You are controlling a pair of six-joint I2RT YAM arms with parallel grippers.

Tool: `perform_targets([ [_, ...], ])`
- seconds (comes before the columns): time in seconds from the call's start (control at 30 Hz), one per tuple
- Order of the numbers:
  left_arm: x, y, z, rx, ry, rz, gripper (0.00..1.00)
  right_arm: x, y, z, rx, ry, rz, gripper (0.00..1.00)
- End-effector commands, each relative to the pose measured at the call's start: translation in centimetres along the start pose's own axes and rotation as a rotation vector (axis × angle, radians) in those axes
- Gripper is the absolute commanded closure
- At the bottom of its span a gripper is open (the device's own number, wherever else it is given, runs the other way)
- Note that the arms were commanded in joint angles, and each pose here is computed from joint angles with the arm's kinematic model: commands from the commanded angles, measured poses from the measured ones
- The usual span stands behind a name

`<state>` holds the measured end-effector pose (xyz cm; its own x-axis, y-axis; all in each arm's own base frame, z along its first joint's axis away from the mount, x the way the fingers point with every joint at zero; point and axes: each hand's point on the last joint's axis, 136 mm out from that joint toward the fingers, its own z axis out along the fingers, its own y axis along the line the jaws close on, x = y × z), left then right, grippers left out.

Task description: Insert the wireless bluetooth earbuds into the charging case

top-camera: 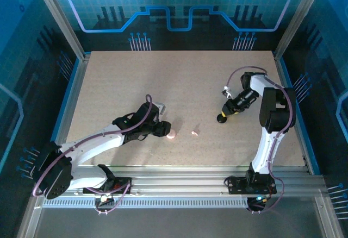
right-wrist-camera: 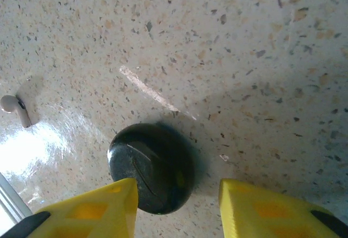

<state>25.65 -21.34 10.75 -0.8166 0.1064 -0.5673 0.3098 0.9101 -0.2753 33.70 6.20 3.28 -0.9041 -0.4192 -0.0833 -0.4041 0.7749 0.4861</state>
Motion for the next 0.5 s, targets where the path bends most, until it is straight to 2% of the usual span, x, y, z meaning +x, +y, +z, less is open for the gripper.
perform_targets([
  [0.0,-0.5,0.6,-1.1,-0.042,-0.021,-0.025,0.39,-1.0,0.3,-2.5,0.042,-0.072,0.031,0.55],
  [0.13,-0.3,1.6,-2.2,-0.059,-0.053,-0.083,0.38,-2.2,1.4,-5.7,0.096,-0.181,0.137,0.46],
  [0.23,-0.1,3.1,-3.0,-0.089,-0.061,-0.153,0.37,-2.1,3.8,-7.2,0.116,-0.202,0.204,0.41],
  [0.47,1.2,8.1,-5.4,-0.150,-0.038,-0.406,0.37,-1.2,13.8,-6.8,0.271,-0.156,0.066,0.38],
])
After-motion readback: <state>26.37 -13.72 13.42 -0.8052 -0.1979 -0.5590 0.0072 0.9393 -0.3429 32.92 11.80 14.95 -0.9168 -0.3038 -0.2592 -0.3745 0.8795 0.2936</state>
